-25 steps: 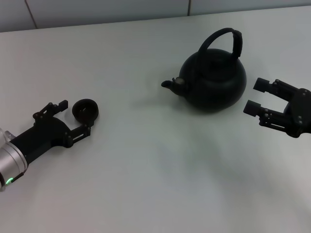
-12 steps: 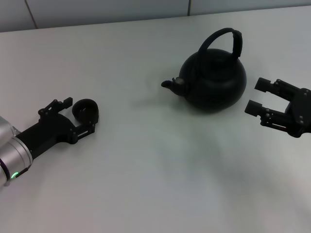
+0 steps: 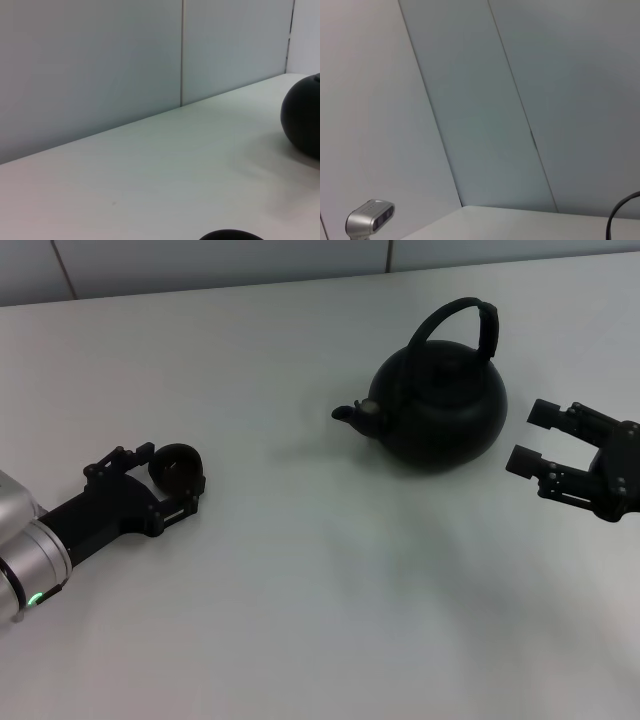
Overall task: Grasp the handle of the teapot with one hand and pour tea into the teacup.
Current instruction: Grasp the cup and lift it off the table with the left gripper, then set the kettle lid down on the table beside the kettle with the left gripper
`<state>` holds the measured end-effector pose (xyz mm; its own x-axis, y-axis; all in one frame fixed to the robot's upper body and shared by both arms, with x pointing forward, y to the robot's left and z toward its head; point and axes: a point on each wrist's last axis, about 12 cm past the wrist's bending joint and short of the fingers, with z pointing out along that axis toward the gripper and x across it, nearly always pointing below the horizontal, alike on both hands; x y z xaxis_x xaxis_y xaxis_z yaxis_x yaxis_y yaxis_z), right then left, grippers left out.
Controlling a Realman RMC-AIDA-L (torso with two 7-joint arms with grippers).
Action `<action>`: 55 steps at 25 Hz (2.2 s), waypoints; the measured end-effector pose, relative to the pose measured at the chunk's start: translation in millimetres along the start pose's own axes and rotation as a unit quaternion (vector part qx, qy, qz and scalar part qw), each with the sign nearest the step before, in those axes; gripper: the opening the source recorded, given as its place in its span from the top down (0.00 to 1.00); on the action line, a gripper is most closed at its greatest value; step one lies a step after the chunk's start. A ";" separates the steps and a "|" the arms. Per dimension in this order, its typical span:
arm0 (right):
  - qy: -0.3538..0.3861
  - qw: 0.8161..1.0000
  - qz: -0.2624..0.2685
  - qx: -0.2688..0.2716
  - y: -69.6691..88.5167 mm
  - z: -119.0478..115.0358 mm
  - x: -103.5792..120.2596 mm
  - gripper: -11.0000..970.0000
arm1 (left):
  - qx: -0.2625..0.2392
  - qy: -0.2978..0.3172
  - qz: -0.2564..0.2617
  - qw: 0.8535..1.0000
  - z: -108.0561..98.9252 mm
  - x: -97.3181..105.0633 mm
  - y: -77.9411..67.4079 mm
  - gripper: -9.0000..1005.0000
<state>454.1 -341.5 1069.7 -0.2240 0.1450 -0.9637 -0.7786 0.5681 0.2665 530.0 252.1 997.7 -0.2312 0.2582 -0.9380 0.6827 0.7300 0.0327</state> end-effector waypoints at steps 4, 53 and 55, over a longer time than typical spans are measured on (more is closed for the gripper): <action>0.001 1.000 -0.003 0.001 -1.3 0.3 -1.3 0.15 | 0.000 0.000 -0.001 1.000 0.4 -0.2 0.0 0.18; 0.006 1.000 -0.011 -0.001 -6.3 8.3 -5.4 0.15 | 0.149 -0.079 -0.007 0.986 15.6 -36.0 -30.0 0.30; 0.006 1.000 -0.011 -0.001 -6.3 8.5 -5.4 0.15 | 0.149 -0.078 -0.008 0.986 15.4 -35.4 -30.3 0.30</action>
<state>465.2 -339.0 1073.1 -0.2130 0.1224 -0.9693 -0.7848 0.5696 0.2444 528.1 211.1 1024.6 -0.1499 0.1317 -0.9799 0.8588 0.5085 -0.0630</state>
